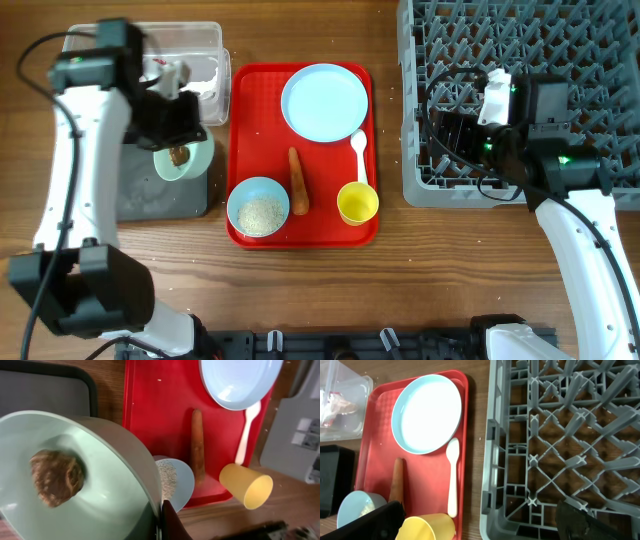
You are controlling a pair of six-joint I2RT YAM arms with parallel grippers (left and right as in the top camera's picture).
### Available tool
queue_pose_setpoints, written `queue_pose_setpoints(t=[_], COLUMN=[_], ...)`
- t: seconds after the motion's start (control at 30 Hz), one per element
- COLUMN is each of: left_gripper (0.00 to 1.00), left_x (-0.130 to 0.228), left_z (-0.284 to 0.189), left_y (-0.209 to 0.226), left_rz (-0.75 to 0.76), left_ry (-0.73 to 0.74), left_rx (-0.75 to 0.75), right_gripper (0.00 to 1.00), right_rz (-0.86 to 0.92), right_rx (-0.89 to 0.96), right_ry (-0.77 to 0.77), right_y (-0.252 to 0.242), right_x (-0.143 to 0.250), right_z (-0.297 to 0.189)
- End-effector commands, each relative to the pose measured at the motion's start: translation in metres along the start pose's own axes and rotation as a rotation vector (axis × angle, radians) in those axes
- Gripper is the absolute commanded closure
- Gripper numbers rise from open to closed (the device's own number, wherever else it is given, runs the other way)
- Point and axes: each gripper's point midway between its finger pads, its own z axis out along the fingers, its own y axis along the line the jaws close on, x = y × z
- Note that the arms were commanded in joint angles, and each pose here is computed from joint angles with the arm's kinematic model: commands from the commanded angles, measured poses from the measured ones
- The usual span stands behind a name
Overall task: Sort waste into correct bins and load items into the dishwasher rack
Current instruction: 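Tip the green bowl over the black tray to dump the food lump, then return the green bowl to the red tray and release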
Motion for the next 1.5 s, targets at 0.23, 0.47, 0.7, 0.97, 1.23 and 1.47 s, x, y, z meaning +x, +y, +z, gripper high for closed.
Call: queue_pose_setpoints(t=[0.23,0.47,0.7,0.97,1.23,1.47], left_gripper=[0.96,0.96,0.96,0.96,0.96,0.96], left_x=[-0.007,-0.012,-0.025,-0.021,-0.021,-0.024], left_z=[-0.024,-0.025,-0.043,-0.053,-0.059,-0.092], left_y=[0.063,0.097,0.090,0.081,0.077,-0.031], left_rz=[-0.125,-0.222,-0.249,-0.378,-0.391,0.130], left_ry=[-0.233,-0.372,-0.460,-0.412,-0.413,-0.379], left_rx=[0.619,0.824,0.972,1.053,1.074,0.933], right_gripper=[0.00,0.00,0.00,0.00,0.00,0.00], right_rz=[0.009,0.008,0.008,0.007,0.006,0.003], right_rx=[-0.011,-0.011,-0.011,-0.007,-0.008,-0.012], right_ry=[0.003,0.001,0.001,-0.002,-0.005,-0.021], right_y=[0.004,0.004,0.004,0.003,0.003,0.004], right_x=[-0.003,-0.003,-0.003,-0.004,-0.005,-0.009], right_z=[-0.001,-0.001,-0.001,-0.001,-0.001,-0.001])
